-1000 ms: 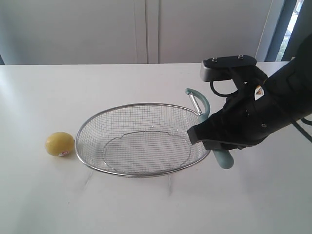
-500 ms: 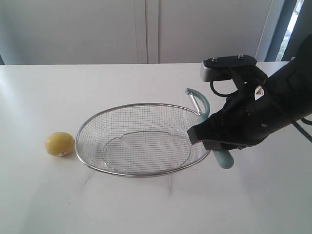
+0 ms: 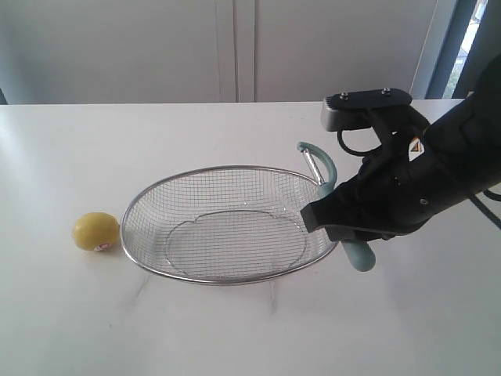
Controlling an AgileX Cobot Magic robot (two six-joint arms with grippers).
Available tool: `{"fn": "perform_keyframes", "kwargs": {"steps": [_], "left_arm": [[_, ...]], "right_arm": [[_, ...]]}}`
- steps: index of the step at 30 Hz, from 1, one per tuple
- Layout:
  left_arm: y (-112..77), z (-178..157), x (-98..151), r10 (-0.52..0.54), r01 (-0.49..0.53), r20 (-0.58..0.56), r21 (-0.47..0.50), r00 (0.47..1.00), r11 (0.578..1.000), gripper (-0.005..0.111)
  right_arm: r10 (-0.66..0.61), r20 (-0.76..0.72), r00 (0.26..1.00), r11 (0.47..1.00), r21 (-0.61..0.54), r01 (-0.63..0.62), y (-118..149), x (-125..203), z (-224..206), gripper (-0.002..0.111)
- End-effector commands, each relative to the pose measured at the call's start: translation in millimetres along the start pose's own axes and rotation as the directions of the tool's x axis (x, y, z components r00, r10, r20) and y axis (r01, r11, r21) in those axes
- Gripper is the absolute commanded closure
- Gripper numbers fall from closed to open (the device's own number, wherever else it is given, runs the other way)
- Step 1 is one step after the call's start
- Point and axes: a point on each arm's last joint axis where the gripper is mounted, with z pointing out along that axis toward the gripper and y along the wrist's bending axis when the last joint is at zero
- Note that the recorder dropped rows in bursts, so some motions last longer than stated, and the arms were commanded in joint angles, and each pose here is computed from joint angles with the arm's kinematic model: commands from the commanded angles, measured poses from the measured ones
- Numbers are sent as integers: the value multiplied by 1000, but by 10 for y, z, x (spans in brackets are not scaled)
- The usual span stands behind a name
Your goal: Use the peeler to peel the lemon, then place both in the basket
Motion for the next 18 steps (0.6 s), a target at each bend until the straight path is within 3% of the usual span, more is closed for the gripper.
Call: {"fn": "perform_keyframes", "kwargs": {"steps": [1,9,18], "left_arm": [[9,77,-123,19,-16,-143,21,990,1000,107],[30,364,-322,77,-57,-360,67,930,996,107],[36,752,-374,83,-44,-492,90,866,995,107]], "right_arm": [[-11,16,1000,1000,0,11,-10,-3,-23,108],[-14,16,1000,1000,-1,14,-9,-3,-23,108],[-14,16,1000,1000,-1,14,-9,-3,-23,108]]}}
